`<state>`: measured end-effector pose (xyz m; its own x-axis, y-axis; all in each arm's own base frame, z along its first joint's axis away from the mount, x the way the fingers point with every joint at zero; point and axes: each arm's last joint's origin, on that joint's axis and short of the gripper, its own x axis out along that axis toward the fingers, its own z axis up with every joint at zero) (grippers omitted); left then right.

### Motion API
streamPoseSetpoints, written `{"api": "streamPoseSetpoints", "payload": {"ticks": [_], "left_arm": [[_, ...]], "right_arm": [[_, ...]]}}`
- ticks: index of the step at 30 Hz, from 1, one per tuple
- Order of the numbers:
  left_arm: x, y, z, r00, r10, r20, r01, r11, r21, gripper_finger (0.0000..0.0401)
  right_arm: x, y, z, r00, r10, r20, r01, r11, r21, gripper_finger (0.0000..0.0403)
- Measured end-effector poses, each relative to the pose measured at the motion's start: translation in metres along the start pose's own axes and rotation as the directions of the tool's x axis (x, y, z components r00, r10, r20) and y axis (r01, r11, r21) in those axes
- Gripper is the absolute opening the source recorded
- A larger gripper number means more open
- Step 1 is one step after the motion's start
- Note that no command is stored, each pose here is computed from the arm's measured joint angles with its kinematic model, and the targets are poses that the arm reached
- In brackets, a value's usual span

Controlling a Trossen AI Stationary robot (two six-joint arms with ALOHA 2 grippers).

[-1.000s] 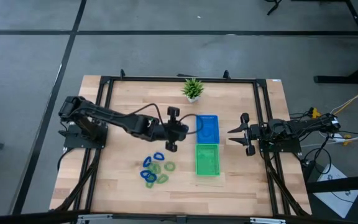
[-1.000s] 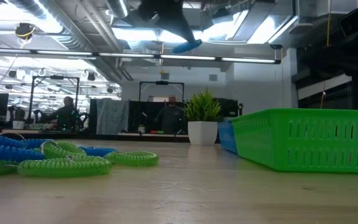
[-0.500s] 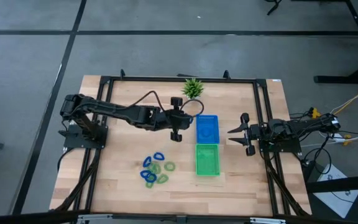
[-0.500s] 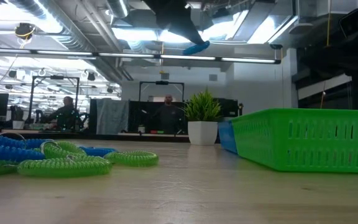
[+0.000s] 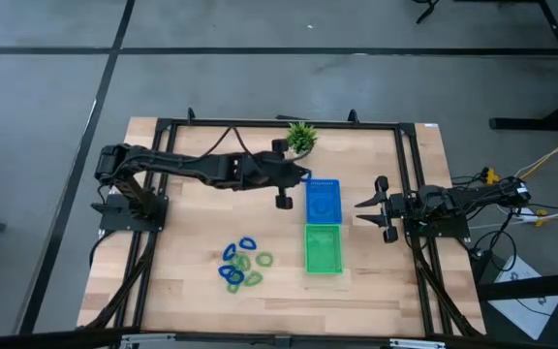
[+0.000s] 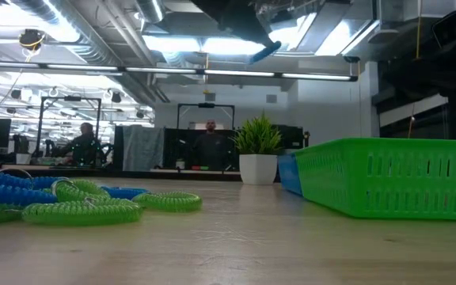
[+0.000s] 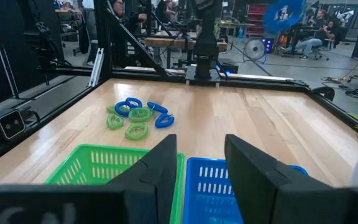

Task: Sort spring keychains
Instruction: Put the blue spring keychain into the blue bin

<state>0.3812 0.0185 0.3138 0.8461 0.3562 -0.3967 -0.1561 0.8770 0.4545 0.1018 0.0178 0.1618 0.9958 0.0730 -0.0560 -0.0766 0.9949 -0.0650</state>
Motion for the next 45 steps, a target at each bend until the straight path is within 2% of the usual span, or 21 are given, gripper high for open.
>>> {"api": "streamPoseSetpoints", "payload": {"ticks": [7,15,26,41,45], "left_arm": [[0.006,0.013,0.003,0.987,-0.051,0.155,0.066,0.993,-0.095,0.0008],[0.012,0.021,0.001,0.976,-0.071,0.207,0.11,0.977,-0.182,0.0008],[0.057,-0.001,-0.025,0.987,-0.094,0.127,0.118,0.973,-0.2,0.0008],[0.102,-0.031,-0.063,0.99,-0.143,0.017,0.141,0.938,-0.317,0.0008],[0.108,-0.037,-0.07,0.979,-0.201,0.017,0.196,0.927,-0.319,0.0008]], "right_arm": [[0.0,0.0,0.0,1.0,0.0,0.0,0.0,1.0,0.0,0.0136],[0.0,0.0,0.0,1.0,0.0,0.0,0.0,1.0,0.0,0.0136],[0.0,0.0,0.0,1.0,0.0,0.0,0.0,1.0,0.0,0.0136],[0.0,0.0,0.0,1.0,0.0,0.0,0.0,1.0,0.0,0.0136],[0.0,0.0,0.0,1.0,0.0,0.0,0.0,1.0,0.0,0.0136]]}}
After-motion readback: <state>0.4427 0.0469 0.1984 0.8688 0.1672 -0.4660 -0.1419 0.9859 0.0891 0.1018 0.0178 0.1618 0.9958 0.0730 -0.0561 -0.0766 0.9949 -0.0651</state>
